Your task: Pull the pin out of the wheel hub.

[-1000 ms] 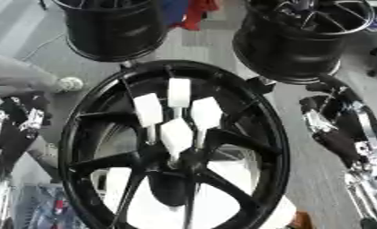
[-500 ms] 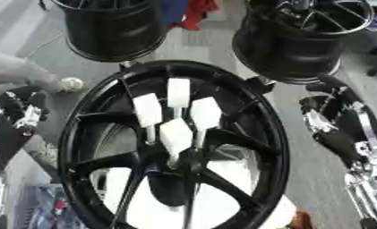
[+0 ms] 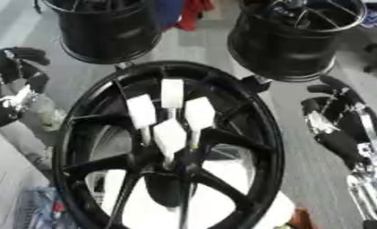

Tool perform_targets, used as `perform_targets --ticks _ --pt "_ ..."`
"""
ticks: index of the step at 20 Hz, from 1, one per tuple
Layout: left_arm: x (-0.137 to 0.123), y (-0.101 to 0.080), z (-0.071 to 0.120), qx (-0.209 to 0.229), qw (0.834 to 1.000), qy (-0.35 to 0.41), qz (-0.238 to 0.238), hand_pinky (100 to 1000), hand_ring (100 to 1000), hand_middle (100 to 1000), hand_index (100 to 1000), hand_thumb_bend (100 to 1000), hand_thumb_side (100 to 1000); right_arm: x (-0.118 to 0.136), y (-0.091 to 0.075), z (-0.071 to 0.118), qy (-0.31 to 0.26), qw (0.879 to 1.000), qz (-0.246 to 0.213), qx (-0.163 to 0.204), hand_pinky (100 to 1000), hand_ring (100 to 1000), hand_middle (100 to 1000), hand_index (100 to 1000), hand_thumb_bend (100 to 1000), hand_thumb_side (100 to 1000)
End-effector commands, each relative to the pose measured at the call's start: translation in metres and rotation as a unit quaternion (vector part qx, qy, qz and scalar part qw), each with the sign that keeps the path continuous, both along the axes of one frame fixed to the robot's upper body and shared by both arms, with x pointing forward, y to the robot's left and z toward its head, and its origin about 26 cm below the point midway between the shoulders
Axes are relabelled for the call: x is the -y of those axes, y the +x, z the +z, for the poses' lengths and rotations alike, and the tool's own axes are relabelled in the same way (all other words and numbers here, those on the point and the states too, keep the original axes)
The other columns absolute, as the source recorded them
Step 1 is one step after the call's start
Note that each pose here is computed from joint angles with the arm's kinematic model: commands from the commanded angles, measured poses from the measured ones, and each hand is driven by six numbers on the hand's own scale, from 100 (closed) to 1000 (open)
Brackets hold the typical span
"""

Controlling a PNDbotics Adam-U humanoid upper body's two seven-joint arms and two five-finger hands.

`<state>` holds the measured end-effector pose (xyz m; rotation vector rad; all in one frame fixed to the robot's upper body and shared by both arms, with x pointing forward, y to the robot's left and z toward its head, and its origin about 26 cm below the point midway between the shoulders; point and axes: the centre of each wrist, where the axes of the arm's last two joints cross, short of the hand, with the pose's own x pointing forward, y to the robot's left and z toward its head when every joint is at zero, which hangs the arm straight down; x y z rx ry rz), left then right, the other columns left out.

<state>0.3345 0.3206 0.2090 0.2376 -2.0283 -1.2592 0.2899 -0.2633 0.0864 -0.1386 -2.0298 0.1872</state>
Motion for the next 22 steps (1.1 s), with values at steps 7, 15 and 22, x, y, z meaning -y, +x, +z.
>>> perform_targets --ticks 7,15,22 --pt "0.017 0.015 0.040 -0.023 0.953 0.286 -0.100 711 717 765 862 356 524 0.005 -0.001 0.005 -0.025 1.000 0.010 0.005 652 652 717 882 180 196" --pt "0.064 0.031 0.039 0.025 0.917 0.373 -0.136 752 755 803 879 386 468 0.006 -0.001 0.004 -0.029 1.000 0.012 0.002 652 652 717 882 180 196" --pt "0.092 0.038 0.038 0.072 0.907 0.391 -0.139 764 767 816 883 374 433 0.005 -0.002 0.003 -0.029 0.999 0.013 0.000 652 651 716 882 180 196"
